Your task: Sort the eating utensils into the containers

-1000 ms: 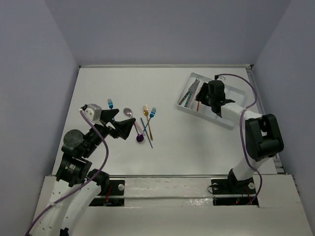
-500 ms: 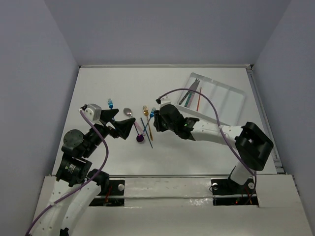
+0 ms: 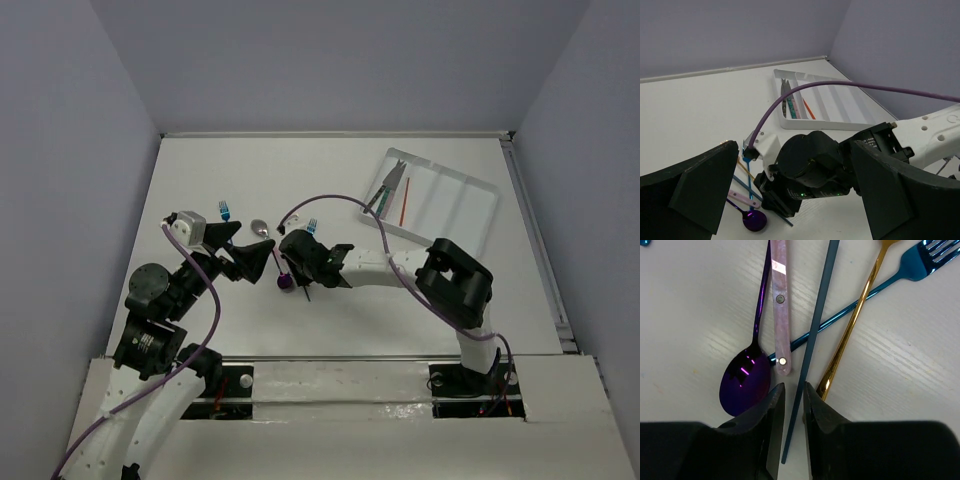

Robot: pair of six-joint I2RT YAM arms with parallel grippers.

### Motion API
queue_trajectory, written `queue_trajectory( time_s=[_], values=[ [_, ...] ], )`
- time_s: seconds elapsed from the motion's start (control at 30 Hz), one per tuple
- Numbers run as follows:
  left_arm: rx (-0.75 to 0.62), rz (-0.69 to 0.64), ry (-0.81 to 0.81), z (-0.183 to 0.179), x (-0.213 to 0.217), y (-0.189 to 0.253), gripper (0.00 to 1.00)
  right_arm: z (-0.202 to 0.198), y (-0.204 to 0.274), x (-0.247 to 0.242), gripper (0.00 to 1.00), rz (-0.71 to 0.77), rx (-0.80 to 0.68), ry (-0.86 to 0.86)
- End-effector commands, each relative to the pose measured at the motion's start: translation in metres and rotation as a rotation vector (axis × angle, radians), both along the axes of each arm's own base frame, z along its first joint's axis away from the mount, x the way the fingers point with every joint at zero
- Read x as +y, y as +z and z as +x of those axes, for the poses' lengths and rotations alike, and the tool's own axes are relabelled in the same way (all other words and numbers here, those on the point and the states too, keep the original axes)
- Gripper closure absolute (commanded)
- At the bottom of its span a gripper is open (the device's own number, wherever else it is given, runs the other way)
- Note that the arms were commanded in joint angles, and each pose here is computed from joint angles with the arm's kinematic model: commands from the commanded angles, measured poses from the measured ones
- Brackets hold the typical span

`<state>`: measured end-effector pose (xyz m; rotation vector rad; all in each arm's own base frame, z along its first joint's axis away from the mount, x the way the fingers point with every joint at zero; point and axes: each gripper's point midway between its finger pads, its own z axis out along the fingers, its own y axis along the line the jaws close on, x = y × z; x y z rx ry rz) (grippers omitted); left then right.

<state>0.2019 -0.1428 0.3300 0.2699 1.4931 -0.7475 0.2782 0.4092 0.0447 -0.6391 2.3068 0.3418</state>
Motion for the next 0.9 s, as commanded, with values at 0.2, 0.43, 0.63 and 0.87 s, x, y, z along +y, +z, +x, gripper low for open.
queue_trajectory(
  time_s=[0.2,0.43,0.63,0.87],
  values=[
    [-0.051,-0.015,-0.003,-0.004,0.001,0.014,0.01,-0.001,-0.007,0.01,0.73,-0.048,-0.012,-0.012],
    [-0.055,-0.015,-0.003,-0.004,0.002,0.014,0.01,0.001,-0.018,0.005,0.8,-0.079,-0.012,-0.037],
    [-0.05,-0.017,-0.001,-0.003,0.002,0.013,0.01,0.008,0.0,0.001,0.95,-0.068,-0.047,-0.083],
    [-0.05,-0.014,-0.003,-0.003,0.001,0.013,0.01,0.02,0.061,-0.011,1.0,0.023,-0.174,-0.155]
  ],
)
